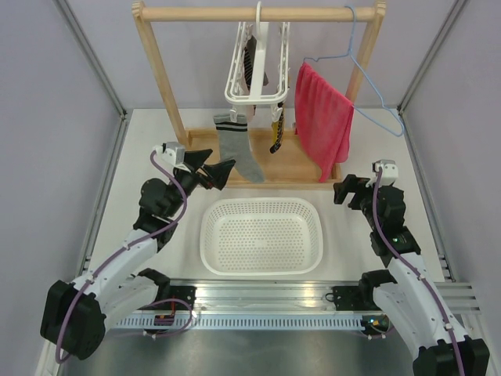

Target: Remove the socks clipped to the hanger

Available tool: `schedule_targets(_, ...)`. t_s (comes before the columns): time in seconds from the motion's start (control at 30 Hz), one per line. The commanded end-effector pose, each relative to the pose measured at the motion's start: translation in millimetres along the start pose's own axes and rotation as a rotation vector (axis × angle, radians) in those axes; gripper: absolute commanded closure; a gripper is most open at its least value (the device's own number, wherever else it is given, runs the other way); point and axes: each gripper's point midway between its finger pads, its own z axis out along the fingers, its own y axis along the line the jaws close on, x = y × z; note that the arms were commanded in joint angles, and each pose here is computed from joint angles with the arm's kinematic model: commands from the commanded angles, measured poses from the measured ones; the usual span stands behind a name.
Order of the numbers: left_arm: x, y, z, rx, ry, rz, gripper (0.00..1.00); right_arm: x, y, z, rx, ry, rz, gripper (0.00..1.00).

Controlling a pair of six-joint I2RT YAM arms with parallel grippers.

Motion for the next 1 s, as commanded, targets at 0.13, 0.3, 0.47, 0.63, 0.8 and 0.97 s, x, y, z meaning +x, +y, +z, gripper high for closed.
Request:
schedule_targets(0.13, -23.1, -20.5, 23.0, 0.119, -0.049, 0.011, 0.02, -8.6, 5.2, 3.2, -0.023, -0.031, 0.006, 0.02)
schedule_targets(0.3, -16.0, -22.8, 22.6, 0.124, -0.033, 0.001, 0.18, -9.0, 5.1, 3.0, -0.022, -0.033, 0.006, 0.02)
schedule_targets(0.47, -9.3, -32.0, 23.7, 0.137, -0.014, 0.019, 0.34, -6.3, 10.9, 4.5, -0.055, -0.02, 0.008, 0.02)
schedule_targets(0.63, 2.0, -33.9, 26.4, 0.141, 0.014, 0.014, 0.46, -1.6, 10.9, 5.8, -0.057, -0.005, 0.013, 0.02)
schedule_targets(0.8, 5.5, -31.1, 27.2, 0.12, 0.031, 0.018, 0.83, -2.1, 10.3, 5.7, -0.054, -0.007, 0.013, 0.02)
schedule_targets(0.97, 3.1, -35.2, 26.1, 0.114, 0.041, 0.014, 0.94, 2.0, 10.8, 7.3, -0.058, 0.008, 0.014, 0.02)
